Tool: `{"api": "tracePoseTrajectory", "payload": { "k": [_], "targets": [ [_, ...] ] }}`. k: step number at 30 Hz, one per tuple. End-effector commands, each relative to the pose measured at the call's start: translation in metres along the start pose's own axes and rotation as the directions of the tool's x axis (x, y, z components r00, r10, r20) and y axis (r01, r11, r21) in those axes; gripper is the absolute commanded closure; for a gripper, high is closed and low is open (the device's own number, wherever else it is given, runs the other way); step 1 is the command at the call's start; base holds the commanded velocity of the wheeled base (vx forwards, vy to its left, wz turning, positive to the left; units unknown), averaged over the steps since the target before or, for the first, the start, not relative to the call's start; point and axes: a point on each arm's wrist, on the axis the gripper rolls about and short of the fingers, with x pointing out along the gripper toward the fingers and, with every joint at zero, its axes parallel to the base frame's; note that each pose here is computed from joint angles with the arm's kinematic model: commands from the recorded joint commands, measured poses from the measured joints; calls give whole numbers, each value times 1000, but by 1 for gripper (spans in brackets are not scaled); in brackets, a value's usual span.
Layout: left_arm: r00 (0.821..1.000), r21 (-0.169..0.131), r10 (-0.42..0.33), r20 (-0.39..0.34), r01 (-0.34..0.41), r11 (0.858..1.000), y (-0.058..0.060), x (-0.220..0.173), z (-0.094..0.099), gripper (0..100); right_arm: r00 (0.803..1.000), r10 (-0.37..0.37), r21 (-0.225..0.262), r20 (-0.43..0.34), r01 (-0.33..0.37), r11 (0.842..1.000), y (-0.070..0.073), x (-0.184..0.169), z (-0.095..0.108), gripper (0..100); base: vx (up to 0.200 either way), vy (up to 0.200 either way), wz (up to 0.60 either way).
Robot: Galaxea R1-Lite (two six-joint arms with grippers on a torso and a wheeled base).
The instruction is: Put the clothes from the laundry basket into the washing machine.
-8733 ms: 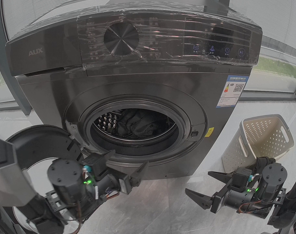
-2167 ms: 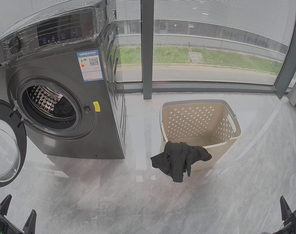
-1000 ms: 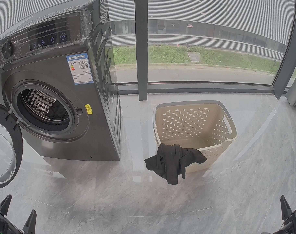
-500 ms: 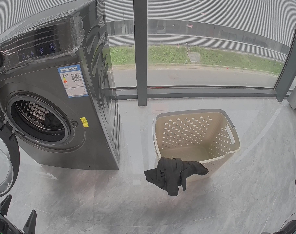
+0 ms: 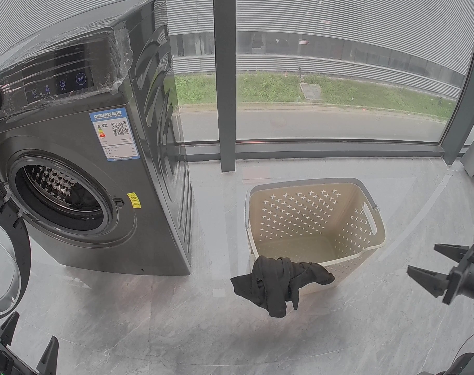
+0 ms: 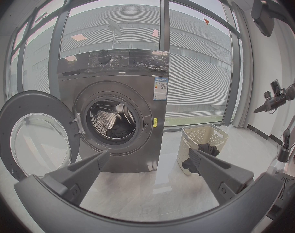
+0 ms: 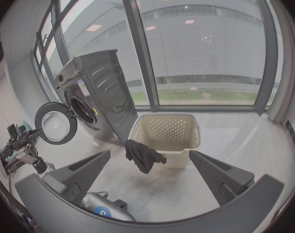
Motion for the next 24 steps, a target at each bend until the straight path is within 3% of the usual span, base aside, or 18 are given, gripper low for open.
{"api": "tracePoseTrajectory", "payload": {
  "k": [1,6,14,24],
  "targets": [
    [1000,1,1,0,-1,1000,0,0,-5,0,927,74,32,-369,-67,997,12,116,-42,0,0,0,0],
    [1000,2,1,0,-1,1000,0,0,-5,0,932,3,0,-363,-4,1000,13,139,-52,0,0,0,0],
    [1000,2,1,0,-1,1000,0,0,-5,0,904,28,1,-428,-30,1000,26,160,-72,0,0,0,0],
    [1000,2,-1,0,1,1000,0,0,-5,0,896,30,-9,-443,-38,999,40,204,-82,0,0,0,0]
  ]
}}
